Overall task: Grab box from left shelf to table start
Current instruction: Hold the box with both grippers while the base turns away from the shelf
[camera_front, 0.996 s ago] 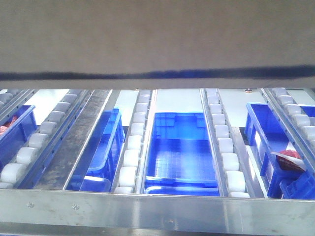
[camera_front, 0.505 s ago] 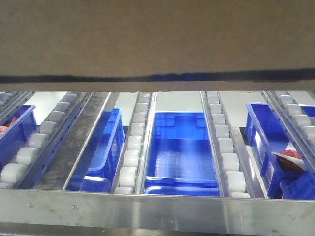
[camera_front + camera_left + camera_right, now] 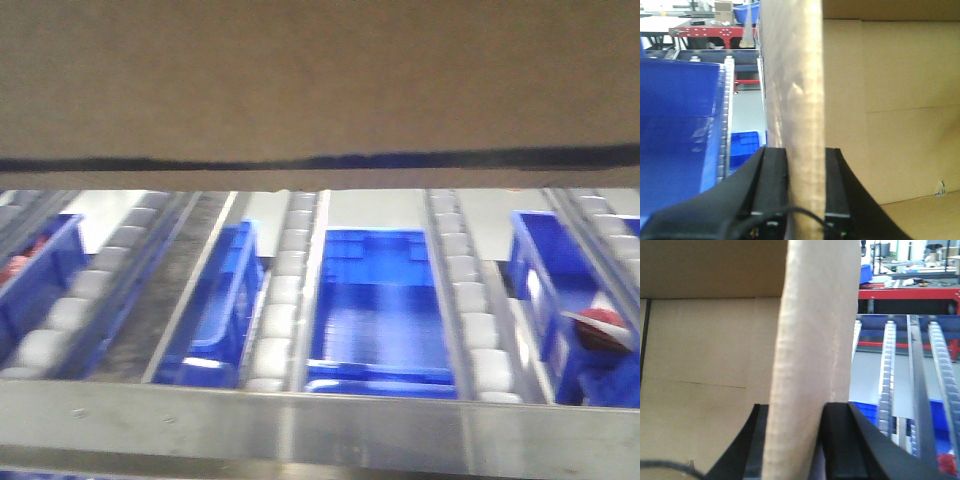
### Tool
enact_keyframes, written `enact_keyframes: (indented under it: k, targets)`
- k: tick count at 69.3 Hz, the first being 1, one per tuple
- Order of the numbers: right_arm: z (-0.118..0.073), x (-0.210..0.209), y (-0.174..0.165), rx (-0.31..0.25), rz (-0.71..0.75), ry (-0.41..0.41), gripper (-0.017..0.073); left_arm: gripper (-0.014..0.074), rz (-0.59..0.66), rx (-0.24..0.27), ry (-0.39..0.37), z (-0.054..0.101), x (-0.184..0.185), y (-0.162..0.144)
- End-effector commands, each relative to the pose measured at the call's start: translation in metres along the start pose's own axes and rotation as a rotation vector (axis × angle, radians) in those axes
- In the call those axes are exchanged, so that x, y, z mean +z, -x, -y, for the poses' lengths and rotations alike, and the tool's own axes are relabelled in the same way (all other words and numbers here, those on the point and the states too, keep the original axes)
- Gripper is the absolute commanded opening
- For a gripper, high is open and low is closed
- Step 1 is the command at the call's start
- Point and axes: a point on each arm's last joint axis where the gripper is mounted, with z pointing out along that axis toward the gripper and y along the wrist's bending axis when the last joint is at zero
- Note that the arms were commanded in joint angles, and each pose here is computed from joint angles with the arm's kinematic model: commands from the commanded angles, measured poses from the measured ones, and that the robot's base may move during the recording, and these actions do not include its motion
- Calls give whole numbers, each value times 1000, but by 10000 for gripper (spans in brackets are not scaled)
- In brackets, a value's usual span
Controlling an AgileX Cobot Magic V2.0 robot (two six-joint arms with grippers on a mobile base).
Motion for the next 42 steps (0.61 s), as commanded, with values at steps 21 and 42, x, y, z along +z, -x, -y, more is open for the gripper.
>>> enact_keyframes:
  k: [21, 42]
  targets:
    - [3, 0, 23, -34, 172, -50, 58, -92, 190, -15, -41, 1, -6, 24]
    - [3, 0, 23, -34, 172, -50, 58, -92, 190, -15, -41, 1, -6, 24]
